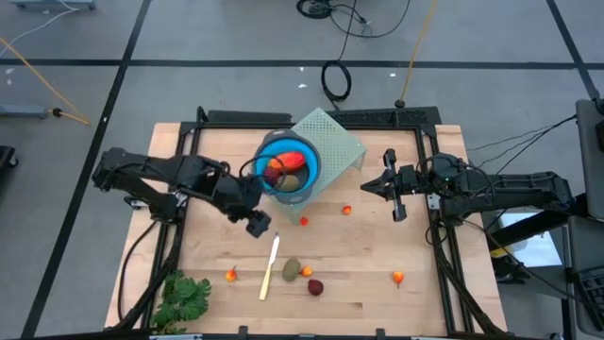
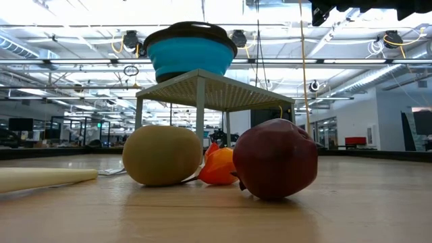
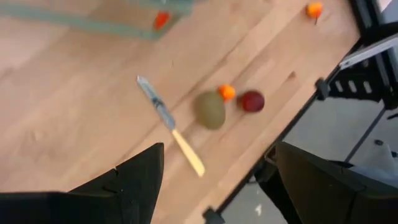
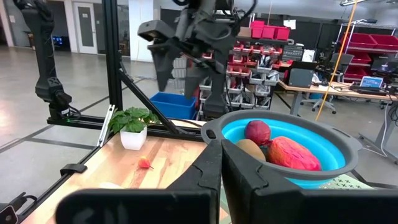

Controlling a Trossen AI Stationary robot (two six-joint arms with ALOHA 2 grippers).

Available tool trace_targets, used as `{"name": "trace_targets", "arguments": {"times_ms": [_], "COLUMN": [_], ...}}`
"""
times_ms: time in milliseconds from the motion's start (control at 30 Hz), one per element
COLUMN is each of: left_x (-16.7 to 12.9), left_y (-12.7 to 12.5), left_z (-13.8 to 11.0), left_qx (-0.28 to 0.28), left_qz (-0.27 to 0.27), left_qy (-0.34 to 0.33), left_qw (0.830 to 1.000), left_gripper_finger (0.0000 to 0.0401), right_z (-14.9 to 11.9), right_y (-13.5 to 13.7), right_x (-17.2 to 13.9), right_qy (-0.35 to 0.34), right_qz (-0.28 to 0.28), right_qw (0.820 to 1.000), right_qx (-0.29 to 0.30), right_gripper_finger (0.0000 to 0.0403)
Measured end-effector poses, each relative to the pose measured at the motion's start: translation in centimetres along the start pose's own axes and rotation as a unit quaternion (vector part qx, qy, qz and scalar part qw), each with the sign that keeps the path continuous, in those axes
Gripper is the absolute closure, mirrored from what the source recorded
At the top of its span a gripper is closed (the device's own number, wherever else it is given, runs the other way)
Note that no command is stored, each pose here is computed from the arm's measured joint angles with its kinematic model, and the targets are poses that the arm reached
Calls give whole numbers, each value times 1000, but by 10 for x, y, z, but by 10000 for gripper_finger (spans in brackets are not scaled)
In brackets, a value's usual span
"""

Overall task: Pick & Place Fruit
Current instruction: Put the peach into the blue strainer bowl

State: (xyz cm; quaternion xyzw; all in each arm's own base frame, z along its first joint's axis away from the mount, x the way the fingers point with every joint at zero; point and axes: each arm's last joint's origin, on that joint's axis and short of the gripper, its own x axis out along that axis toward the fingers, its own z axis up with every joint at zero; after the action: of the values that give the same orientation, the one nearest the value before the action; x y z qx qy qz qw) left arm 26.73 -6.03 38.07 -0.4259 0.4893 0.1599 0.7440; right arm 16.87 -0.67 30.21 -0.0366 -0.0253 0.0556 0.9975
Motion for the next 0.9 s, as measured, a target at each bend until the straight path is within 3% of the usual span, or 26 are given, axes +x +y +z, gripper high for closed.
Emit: {"name": "trace_targets", "arguments": {"times_ms": [233, 567, 900], "left_x": [1, 0, 33], "left_y": [-4, 1, 17], "left_z": [-27, -49, -61], "left_qx": [-43, -111, -148], "left_qz": [31, 106, 163], "left_qy": [31, -16, 12], "left_qw": [998, 988, 975], "left_gripper_finger": [93, 93, 93], "right_z": [0, 0, 0], "right_y": [0, 0, 0], "right_x": [0, 0, 0], "right_qy": [0, 0, 0], "right_qz": [0, 0, 0], "right_qw": [1000, 1000, 1000], "right_qx": [0, 1, 1], "right_gripper_finger": [399, 399, 399]}}
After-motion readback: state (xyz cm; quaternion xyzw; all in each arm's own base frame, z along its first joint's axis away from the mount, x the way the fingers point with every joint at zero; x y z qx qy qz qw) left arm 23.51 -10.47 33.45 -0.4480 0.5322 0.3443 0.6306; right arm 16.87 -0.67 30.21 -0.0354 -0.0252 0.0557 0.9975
